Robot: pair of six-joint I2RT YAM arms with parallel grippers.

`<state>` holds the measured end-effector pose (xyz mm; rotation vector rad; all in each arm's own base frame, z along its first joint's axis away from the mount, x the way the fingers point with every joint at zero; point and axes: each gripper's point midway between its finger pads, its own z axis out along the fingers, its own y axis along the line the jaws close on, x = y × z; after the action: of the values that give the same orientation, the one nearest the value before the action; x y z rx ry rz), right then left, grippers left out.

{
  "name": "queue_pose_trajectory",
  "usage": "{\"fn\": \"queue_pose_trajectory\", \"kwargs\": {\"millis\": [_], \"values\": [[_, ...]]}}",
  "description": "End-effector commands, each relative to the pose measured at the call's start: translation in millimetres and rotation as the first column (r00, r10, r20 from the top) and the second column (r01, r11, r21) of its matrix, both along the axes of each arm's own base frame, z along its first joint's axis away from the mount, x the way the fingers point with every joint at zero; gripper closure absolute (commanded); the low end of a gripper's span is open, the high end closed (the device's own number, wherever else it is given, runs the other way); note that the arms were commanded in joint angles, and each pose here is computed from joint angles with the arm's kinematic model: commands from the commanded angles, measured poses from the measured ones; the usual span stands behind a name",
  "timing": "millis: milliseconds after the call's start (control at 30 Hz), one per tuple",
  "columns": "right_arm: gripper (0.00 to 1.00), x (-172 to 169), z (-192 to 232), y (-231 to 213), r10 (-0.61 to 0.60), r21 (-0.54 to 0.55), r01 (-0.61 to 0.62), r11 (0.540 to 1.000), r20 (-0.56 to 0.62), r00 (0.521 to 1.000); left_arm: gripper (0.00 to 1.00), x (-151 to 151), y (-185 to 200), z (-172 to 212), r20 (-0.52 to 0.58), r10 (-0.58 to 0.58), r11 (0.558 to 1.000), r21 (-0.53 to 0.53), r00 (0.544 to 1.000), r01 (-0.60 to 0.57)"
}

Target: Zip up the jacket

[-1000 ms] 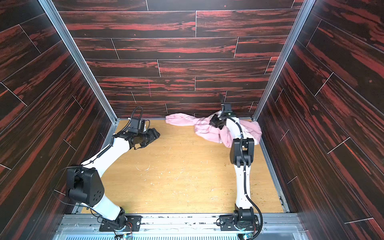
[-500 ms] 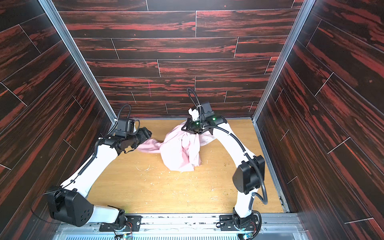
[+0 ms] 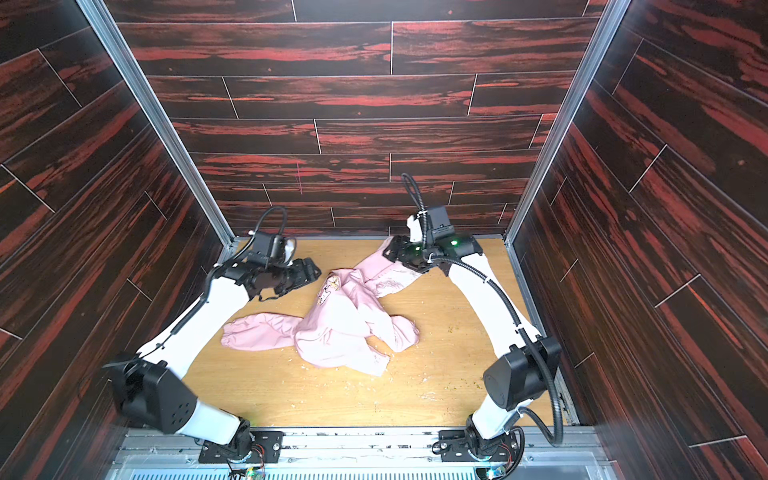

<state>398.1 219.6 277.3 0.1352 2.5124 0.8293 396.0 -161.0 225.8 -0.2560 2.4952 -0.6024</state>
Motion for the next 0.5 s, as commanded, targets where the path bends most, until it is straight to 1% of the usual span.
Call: {"fn": "queue_pose_trajectory", "kwargs": {"millis": [0, 67, 133, 167, 200, 267, 333, 400, 467], "values": [[0.32, 3, -74, -6, -0.075, -0.080, 0.059, 0.995, -0.204, 0.976, 0.16, 4, -14, 3, -0.004, -0.120, 0.991, 0.053, 0.993, 0.120], [0.32, 4, -106, -5, -0.106, -0.094, 0.084, 0.992, -0.272, 0.957, 0.15, 15, -19, 0, -0.002, -0.155, 0.983, 0.094, 0.988, 0.155], [0.32, 1, -134, -2, -0.118, -0.077, 0.098, 0.992, -0.330, 0.937, 0.16, 25, -25, -1, -0.002, -0.182, 0.974, 0.138, 0.983, 0.180], [0.32, -2, -150, -1, -0.124, -0.072, 0.105, 0.992, -0.362, 0.924, 0.15, 34, -30, -13, -0.028, -0.197, 0.965, 0.171, 0.980, 0.199], [0.32, -5, -163, 0, -0.127, -0.068, 0.109, 0.992, -0.384, 0.914, 0.15, 40, -34, -17, -0.033, -0.209, 0.957, 0.197, 0.977, 0.211], [0.33, -18, -194, -1, -0.133, -0.079, 0.109, 0.991, -0.451, 0.882, 0.15, 53, -47, -22, -0.042, -0.239, 0.942, 0.234, 0.970, 0.242], [0.35, -32, -217, 0, -0.113, -0.061, 0.095, 0.994, -0.505, 0.856, 0.15, 64, -65, -29, -0.055, -0.267, 0.926, 0.263, 0.962, 0.272], [0.38, -48, -231, -1, -0.098, -0.058, 0.079, 0.995, -0.545, 0.833, 0.16, 72, -86, -39, -0.074, -0.292, 0.909, 0.287, 0.953, 0.301], [0.42, -60, -234, -2, -0.071, -0.039, 0.060, 0.997, -0.554, 0.830, 0.16, 78, -111, -50, -0.088, -0.329, 0.889, 0.306, 0.940, 0.340]]}}
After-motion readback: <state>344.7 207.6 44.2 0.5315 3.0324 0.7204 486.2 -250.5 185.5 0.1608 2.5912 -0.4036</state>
